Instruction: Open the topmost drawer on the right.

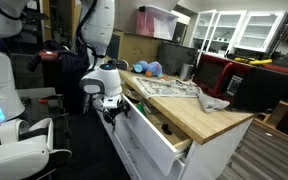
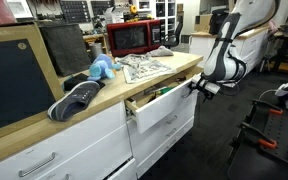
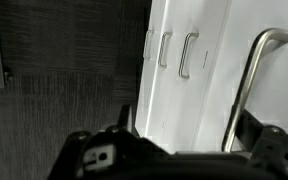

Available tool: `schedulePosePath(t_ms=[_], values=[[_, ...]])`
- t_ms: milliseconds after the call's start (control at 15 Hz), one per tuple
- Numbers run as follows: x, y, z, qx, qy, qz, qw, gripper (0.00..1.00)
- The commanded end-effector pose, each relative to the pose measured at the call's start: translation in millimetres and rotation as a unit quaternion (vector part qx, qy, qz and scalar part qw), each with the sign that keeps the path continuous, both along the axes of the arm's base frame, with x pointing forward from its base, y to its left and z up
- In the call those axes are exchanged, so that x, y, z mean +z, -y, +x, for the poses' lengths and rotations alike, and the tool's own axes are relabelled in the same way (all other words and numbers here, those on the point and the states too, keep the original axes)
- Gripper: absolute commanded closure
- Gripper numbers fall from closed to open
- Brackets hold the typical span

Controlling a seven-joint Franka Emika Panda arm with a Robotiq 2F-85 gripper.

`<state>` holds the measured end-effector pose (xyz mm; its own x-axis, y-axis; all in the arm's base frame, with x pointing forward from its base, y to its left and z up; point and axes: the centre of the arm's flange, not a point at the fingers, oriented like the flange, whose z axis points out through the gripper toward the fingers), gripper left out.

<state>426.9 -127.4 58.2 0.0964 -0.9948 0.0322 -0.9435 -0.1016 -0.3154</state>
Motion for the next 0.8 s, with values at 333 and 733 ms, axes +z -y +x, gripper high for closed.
schedulePosePath(t_ms=[333, 733], values=[[8.5, 3.2, 9.8, 0.007, 0.038, -0.003, 0.9992, 0.00], [10.5, 6.1, 18.1, 0.007, 0.035, -0.005, 0.9994, 0.00]])
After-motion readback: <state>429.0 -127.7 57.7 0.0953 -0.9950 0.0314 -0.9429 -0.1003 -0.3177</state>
